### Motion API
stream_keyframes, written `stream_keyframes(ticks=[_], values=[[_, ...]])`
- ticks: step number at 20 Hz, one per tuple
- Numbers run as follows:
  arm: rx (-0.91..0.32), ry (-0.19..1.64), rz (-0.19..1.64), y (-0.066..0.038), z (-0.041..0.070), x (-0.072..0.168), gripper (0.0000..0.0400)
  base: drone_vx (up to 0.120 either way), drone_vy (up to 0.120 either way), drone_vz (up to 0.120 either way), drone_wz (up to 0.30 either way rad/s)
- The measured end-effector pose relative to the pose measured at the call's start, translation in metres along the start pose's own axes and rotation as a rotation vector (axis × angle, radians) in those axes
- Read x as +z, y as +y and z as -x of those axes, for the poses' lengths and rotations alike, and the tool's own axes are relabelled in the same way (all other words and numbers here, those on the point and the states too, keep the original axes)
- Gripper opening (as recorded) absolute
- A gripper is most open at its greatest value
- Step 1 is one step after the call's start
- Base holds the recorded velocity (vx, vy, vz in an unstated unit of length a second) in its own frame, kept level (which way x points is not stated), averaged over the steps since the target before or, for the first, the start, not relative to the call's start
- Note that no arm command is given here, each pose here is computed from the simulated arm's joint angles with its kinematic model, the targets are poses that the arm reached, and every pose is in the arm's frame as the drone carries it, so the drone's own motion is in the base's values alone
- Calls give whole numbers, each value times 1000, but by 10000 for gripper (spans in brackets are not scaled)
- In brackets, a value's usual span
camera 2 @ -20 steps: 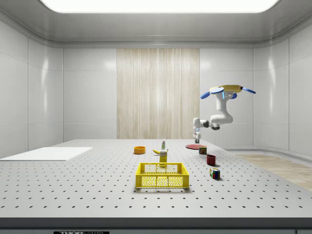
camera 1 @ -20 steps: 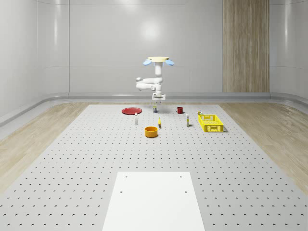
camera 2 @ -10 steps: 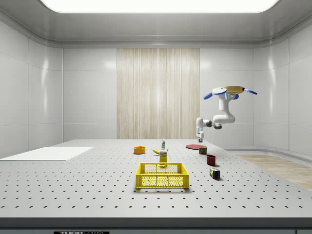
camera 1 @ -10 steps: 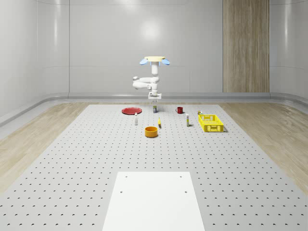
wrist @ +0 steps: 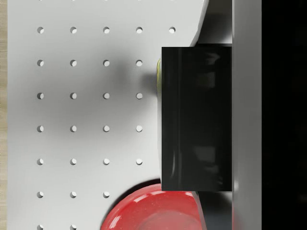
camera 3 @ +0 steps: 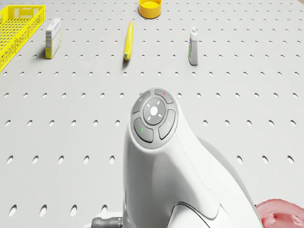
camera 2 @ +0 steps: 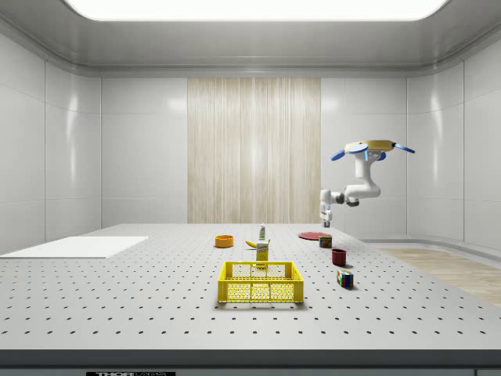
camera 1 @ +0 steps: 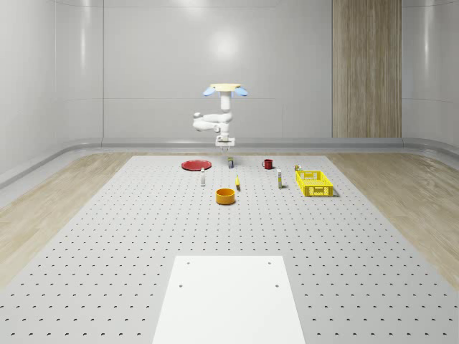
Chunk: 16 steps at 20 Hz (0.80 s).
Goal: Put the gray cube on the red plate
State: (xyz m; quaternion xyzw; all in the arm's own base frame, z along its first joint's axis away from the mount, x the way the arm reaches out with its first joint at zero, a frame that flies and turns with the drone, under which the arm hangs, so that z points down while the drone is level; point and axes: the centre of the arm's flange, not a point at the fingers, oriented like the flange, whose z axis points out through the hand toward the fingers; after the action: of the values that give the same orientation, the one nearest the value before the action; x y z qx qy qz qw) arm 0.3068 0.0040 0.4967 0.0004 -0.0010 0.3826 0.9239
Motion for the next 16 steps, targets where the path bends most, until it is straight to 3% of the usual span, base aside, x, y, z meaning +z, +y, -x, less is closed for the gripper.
stream_keyframes(ticks=[4,6,8,14,16], values=[[0,0,0,0,0,0,250,0,-120,0,0],[0,0,0,0,0,0,250,-120,-120,0,0],[0,0,0,0,0,0,250,0,-120,0,0],[0,0,0,0,0,0,250,0,-120,-120,0],[0,0,0,0,0,0,250,0,-120,-20,0]])
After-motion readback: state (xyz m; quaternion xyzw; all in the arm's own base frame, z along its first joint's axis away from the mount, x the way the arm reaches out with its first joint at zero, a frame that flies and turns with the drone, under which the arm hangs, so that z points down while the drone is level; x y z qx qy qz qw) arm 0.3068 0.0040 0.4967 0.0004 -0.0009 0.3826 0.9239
